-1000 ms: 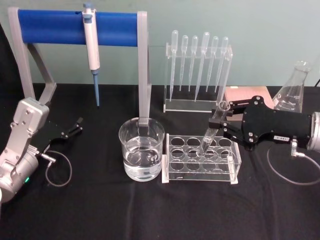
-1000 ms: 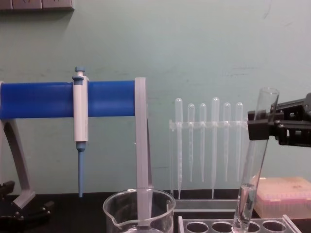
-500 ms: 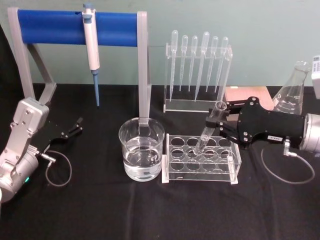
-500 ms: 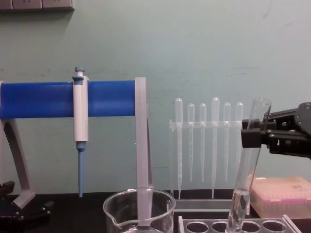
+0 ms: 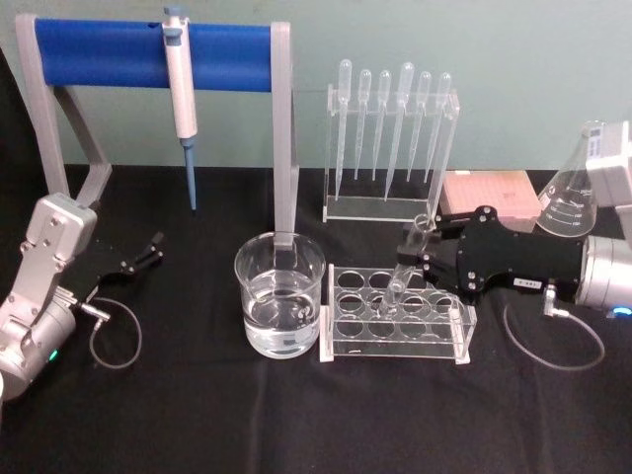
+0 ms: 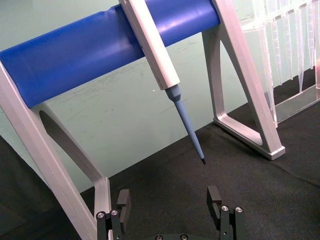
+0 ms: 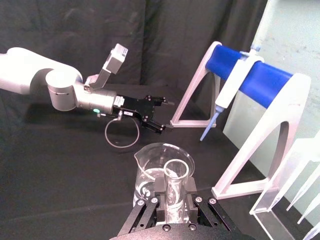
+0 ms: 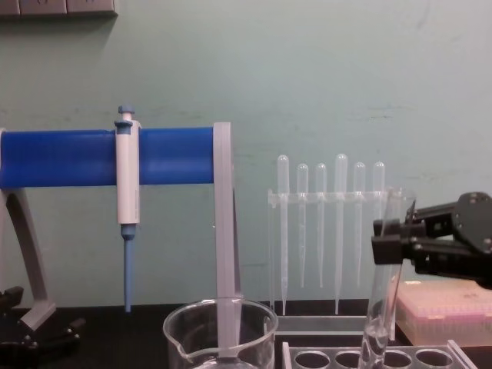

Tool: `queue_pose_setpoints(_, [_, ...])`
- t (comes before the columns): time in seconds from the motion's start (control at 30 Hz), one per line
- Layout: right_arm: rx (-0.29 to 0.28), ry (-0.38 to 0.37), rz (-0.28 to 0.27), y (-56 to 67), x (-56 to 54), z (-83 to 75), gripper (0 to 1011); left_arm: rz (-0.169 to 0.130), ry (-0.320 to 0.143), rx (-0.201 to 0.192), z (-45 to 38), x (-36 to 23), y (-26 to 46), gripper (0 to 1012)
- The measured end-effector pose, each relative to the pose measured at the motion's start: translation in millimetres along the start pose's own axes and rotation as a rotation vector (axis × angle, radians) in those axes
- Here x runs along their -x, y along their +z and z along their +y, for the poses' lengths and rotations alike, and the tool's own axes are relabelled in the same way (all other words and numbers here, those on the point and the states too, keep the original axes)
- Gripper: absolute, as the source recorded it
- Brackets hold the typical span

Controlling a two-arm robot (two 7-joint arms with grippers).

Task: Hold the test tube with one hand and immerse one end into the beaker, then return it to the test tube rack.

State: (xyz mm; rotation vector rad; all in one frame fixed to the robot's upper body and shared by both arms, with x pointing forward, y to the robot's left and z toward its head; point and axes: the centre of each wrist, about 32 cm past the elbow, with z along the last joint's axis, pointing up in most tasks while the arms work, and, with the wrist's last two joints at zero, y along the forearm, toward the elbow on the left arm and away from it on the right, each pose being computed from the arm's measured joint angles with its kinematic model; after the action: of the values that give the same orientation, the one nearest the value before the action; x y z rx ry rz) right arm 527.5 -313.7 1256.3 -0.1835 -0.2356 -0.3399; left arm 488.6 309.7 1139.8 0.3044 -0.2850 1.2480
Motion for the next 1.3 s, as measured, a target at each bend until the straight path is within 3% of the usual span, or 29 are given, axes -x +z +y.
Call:
queue_pose_setpoints(0.73, [0.018,0.007,0.041,-27.9,0.6,7.0,242,0.000,0.000,0.000,0.0,0.0,0.0,1000])
queue_pose_setpoints(1.3, [0.033,0.011,0.040,-31.5,0.8,9.4,246,0.000,0.000,0.000,0.0,0.0,0.0,1000])
